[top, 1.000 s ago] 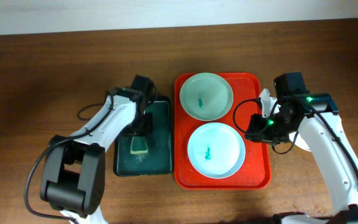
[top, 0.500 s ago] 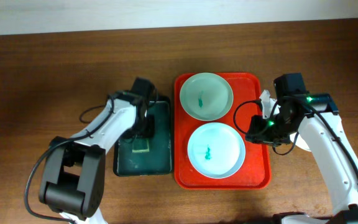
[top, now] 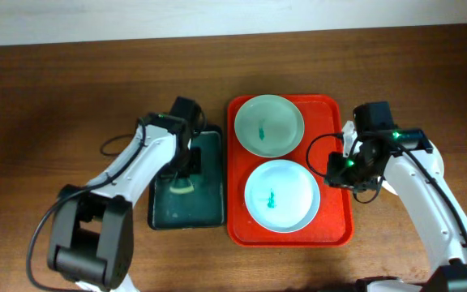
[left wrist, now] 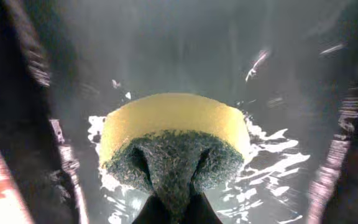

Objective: Clean dirty plates on tray and stack at the side
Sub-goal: 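Bring the sponge over the plate held by the right gripper, then scrub the plate's green smear with the sponge in the left gripper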

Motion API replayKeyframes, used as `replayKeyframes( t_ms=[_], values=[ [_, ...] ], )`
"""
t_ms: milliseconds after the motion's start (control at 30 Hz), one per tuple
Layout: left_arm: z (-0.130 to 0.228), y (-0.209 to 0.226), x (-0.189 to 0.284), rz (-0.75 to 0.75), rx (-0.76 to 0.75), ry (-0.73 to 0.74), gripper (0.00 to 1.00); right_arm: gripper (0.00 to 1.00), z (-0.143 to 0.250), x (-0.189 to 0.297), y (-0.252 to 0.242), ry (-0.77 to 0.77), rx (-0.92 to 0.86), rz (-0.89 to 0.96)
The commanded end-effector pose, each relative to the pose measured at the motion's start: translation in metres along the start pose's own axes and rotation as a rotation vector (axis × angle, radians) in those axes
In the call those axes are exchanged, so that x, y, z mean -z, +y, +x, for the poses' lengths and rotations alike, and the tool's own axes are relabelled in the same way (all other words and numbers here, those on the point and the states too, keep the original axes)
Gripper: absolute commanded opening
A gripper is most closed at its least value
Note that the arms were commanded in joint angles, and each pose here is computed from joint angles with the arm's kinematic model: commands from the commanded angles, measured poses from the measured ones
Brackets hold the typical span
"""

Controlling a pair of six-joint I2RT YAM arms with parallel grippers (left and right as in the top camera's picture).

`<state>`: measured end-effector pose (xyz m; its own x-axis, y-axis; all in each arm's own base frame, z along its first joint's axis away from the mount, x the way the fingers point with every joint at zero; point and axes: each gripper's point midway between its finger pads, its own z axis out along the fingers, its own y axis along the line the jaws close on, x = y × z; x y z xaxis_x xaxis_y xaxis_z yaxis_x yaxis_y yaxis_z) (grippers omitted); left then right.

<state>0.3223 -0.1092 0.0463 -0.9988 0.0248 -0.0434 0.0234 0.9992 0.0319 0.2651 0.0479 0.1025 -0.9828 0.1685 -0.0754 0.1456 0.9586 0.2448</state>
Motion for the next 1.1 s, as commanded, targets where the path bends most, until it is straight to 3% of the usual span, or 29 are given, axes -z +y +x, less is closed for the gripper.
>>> replayKeyframes(
  t_ms=[0, 200, 367, 533, 600, 667, 800, 1067],
  values=[
    [-0.014, -0.007, 0.034, 0.046, -0.003, -0.08, 0.0, 0.31, -0.004, -0.011, -0.008, 0.014, 0.023, 0.034],
    [-0.025, -0.019, 0.059, 0.116, -0.005, -0.134, 0.0, 0.32, 0.003, -0.041, -0.005, 0.133, 0.138, -0.015],
    [-0.033, -0.036, 0.084, 0.209, -0.019, -0.158, 0.0, 0.35, 0.009, -0.074, -0.011, 0.244, 0.11, -0.024],
    [-0.028, -0.071, 0.091, 0.318, -0.076, -0.159, 0.0, 0.34, 0.004, -0.098, -0.006, 0.236, 0.107, -0.078],
    [-0.025, -0.088, 0.093, 0.347, -0.106, -0.166, 0.0, 0.24, 0.002, -0.105, -0.007, 0.222, 0.083, -0.077],
    [-0.021, -0.104, 0.093, 0.369, -0.114, -0.17, 0.0, 0.06, 0.001, -0.108, -0.009, 0.211, 0.049, -0.067],
    [-0.014, -0.14, 0.083, 0.404, -0.11, -0.173, 0.0, 0.04, 0.0, -0.109, -0.016, 0.206, -0.046, -0.017],
    [0.013, -0.224, 0.027, 0.493, -0.217, -0.073, 0.0, 0.04, 0.003, -0.108, -0.017, 0.218, -0.048, -0.012]
  ],
)
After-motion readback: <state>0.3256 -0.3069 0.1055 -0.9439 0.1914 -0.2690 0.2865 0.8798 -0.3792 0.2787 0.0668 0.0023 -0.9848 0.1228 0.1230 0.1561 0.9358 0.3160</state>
